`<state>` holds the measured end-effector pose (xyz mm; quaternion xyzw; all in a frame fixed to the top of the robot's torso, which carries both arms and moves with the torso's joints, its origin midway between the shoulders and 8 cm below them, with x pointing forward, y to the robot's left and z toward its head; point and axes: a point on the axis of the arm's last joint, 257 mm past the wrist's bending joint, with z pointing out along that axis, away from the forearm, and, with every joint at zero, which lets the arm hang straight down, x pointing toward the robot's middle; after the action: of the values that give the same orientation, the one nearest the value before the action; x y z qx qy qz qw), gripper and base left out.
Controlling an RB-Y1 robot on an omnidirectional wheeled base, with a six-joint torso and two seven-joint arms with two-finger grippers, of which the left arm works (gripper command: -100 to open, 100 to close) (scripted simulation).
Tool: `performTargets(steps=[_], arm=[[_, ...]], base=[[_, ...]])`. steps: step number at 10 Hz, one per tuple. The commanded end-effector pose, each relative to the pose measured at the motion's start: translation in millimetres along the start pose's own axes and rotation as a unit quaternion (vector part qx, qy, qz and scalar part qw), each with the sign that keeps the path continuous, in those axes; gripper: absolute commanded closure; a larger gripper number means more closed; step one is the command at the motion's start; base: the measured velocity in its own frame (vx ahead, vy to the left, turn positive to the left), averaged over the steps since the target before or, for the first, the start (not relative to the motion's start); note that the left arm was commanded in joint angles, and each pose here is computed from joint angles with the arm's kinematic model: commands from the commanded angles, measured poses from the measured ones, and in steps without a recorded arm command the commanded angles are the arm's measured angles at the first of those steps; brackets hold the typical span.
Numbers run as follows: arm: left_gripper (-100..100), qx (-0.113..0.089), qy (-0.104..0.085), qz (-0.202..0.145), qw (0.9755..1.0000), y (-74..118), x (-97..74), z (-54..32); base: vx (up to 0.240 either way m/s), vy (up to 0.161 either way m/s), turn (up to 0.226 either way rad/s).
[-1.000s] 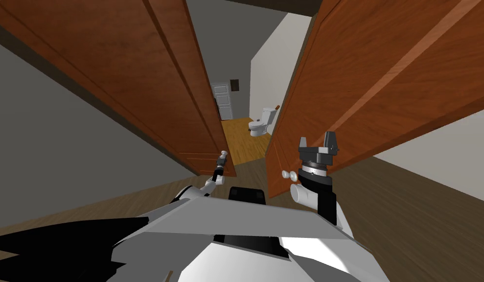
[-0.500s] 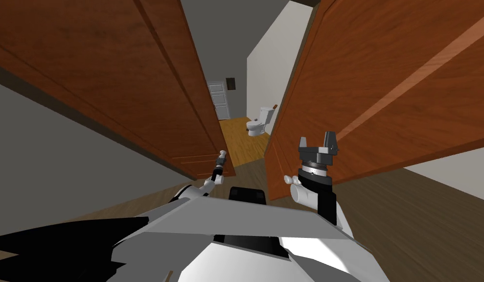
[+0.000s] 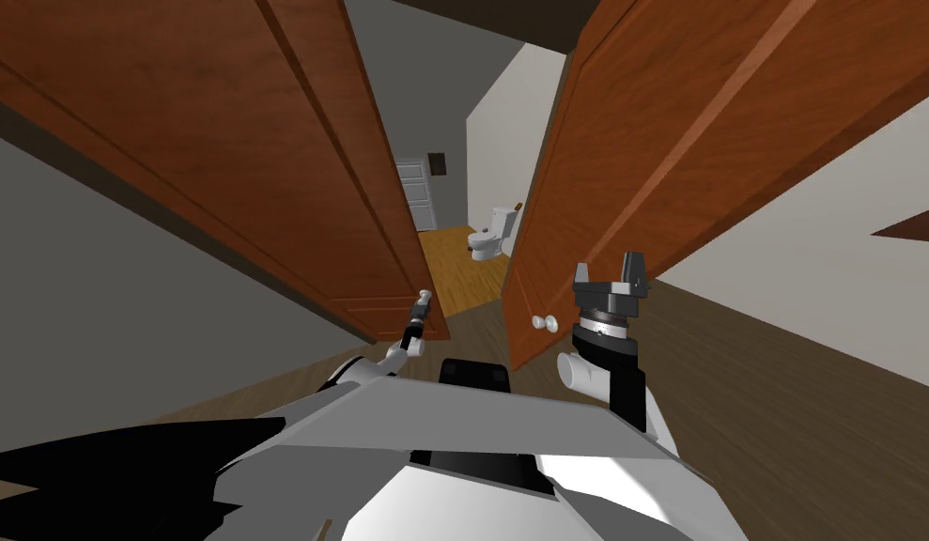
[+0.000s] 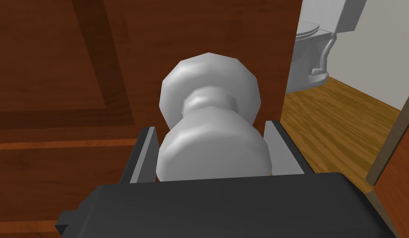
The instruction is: Pull the door open
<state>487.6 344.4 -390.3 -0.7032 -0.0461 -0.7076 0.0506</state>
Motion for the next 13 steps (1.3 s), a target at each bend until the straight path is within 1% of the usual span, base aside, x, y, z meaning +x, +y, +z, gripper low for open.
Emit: performTargets(steps=[1, 4, 5, 6, 7, 10, 12, 13], arm=[[100, -0.007, -0.001, -0.004, 1.0000, -2.6, -2.4, -5.5], [100, -0.014, 0.000, -0.003, 0.9999, -22.7, -2.5, -13.3], [100, -0.016, -0.001, -0.003, 0.9999, -29.2, -2.4, -16.0], [100, -0.016, -0.001, -0.003, 0.9999, -29.2, -2.4, -16.0], [100, -0.019, -0.001, -0.003, 0.9998, -38.4, -2.3, -19.9], [100, -0.026, -0.003, -0.003, 0.9997, -54.4, -1.8, -27.0], [100, -0.023, -0.002, -0.002, 0.9997, -56.2, -1.3, -26.0], [100, -0.041, -0.001, -0.001, 0.9991, -51.7, -1.1, -29.6]], base=[[-0.172, -0.034, -0.127], [-0.121, -0.033, -0.120], [-0.117, 0.019, -0.098], [-0.065, 0.012, -0.019], [-0.067, 0.007, -0.095], [-0.069, 0.024, -0.089], [-0.032, 0.015, -0.019], [-0.129, 0.033, -0.051]])
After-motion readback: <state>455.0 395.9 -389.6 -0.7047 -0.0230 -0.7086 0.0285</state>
